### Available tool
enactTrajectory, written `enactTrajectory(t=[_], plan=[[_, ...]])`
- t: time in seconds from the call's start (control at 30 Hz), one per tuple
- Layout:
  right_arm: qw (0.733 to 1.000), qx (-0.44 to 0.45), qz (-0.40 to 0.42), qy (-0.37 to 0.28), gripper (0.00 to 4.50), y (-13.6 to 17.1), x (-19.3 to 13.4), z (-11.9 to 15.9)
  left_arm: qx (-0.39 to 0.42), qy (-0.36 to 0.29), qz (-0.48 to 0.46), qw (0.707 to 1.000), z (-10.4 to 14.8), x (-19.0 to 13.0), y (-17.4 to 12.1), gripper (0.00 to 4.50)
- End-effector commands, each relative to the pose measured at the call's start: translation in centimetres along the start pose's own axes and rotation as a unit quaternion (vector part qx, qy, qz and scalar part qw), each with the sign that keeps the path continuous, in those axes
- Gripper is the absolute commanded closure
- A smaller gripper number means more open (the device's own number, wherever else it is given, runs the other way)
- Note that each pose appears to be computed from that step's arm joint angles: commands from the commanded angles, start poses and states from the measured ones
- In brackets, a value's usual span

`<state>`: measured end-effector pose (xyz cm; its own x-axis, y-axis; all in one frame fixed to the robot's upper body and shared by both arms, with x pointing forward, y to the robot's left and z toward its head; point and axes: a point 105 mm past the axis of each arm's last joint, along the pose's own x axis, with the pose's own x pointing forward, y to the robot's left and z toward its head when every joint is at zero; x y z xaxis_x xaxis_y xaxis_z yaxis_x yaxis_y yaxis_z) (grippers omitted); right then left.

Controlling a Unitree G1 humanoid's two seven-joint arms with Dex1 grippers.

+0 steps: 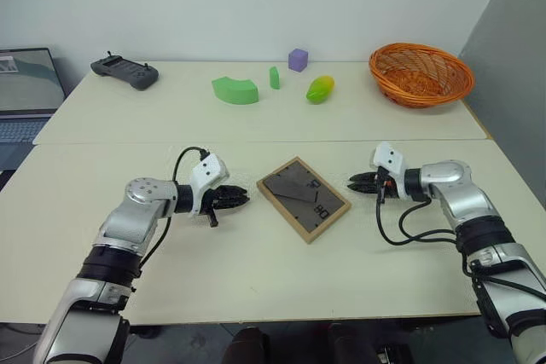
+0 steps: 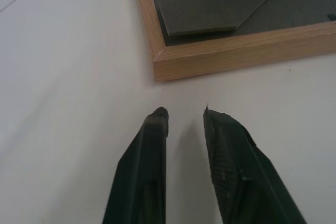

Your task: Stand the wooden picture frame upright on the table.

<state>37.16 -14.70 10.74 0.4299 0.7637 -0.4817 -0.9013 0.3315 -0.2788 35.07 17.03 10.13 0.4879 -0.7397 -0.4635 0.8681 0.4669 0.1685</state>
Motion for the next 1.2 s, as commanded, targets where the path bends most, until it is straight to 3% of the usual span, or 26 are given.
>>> enactTrajectory(t=[0.03,0.3,0.73,0.9,1.07,1.2], plan=[[0.999,-0.027,0.023,-0.014,4.5,1.7,0.4,1.3,0.022,-0.013,-0.004,1.0,1.2,1.4,0.1,4.44],[0.998,-0.018,0.053,-0.037,4.5,5.1,1.9,2.5,0.026,-0.011,-0.014,0.999,1.5,3.2,0.6,4.44],[0.995,-0.002,0.092,-0.039,4.5,8.1,2.2,2.5,0.018,-0.016,0.044,0.999,1.5,2.9,2.8,4.44],[0.997,-0.031,0.069,-0.012,4.5,6.1,0.8,1.9,-0.007,0.0,0.066,0.998,0.5,1.6,3.7,4.44],[0.998,-0.058,0.035,-0.006,4.5,3.1,-1.1,2.2,-0.066,0.005,0.033,0.997,-0.4,-1.7,2.6,4.44],[0.995,-0.091,0.023,-0.029,4.5,1.8,-1.2,3.3,-0.179,0.025,-0.061,0.982,-0.8,-4.9,-0.3,3.71]])
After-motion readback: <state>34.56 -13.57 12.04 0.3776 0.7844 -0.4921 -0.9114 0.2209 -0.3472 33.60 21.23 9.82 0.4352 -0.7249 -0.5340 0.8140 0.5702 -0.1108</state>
